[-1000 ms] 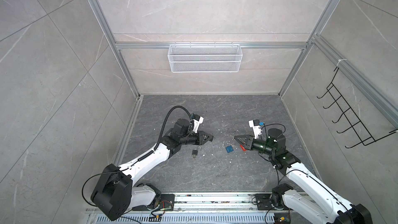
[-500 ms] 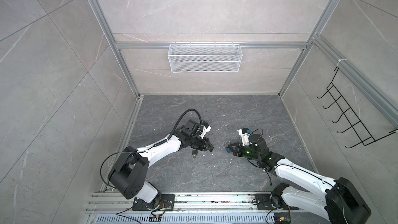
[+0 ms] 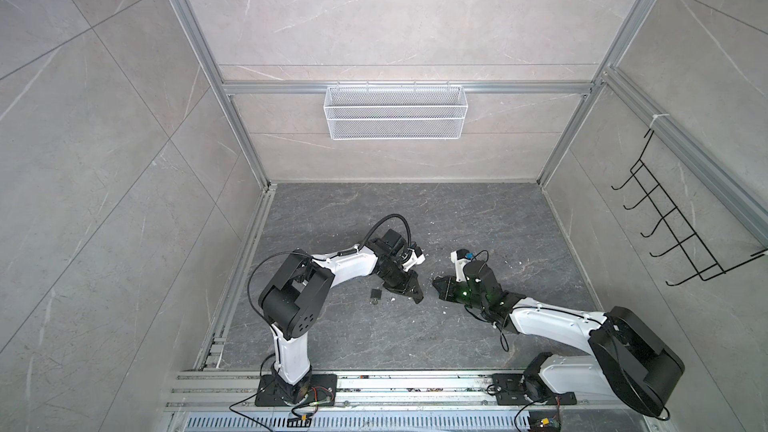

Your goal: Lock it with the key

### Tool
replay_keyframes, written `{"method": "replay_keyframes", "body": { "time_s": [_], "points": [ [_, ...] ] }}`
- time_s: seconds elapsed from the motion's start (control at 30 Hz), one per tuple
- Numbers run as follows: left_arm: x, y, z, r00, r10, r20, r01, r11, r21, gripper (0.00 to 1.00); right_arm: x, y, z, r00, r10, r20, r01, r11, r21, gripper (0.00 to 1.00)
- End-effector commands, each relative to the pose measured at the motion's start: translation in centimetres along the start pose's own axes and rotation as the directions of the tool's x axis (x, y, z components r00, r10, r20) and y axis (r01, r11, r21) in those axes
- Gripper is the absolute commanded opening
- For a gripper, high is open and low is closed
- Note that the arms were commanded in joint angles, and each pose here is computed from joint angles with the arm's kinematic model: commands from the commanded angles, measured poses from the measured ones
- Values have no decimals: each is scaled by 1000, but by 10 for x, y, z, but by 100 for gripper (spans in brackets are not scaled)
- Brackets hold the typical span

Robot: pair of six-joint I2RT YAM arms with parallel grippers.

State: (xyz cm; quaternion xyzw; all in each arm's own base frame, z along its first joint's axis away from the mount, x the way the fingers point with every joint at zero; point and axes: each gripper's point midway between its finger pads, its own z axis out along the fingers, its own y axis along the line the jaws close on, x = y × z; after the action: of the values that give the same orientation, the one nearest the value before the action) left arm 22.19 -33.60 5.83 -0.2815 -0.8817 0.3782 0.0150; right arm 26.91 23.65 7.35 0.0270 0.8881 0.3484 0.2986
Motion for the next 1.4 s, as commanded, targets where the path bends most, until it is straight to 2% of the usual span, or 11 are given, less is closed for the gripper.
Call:
{"method": "replay_keyframes", "body": {
  "time_s": [0.0, 0.33, 0.5, 0.67, 0.87, 1.1, 1.37],
  "points": [
    [-3, -10, 0, 999, 31, -21, -30, 999, 44, 0, -12, 11, 5, 999, 6, 46, -5, 1000, -26, 0],
    [3, 8, 9, 997, 15, -74, -16, 1000, -10, 1, -7, 10, 13, 999, 5, 37, -4, 1000, -20, 0],
    [5, 15, 9, 997, 16, -75, -20, 999, -50, 18, -2, 11, 16, 1000, 4, 28, -3, 1000, -20, 0],
    [4, 23, 10, 997, 14, -77, -21, 996, -90, 29, 6, 10, 20, 1000, 9, 18, -8, 1000, -15, 0],
    [-2, 28, 4, 998, 32, -50, -39, 989, -144, 38, 13, 11, 26, 1000, 9, 8, -9, 1000, -13, 0],
    [-22, 25, -10, 998, 61, 19, -57, 982, -178, 38, 19, 6, 32, 1000, 14, 2, -14, 1000, -5, 0],
    [-43, 28, -28, 990, 59, 132, -29, 976, -216, 38, 17, 6, 34, 1000, 11, 8, -11, 1000, -1, 0]
  ]
}}
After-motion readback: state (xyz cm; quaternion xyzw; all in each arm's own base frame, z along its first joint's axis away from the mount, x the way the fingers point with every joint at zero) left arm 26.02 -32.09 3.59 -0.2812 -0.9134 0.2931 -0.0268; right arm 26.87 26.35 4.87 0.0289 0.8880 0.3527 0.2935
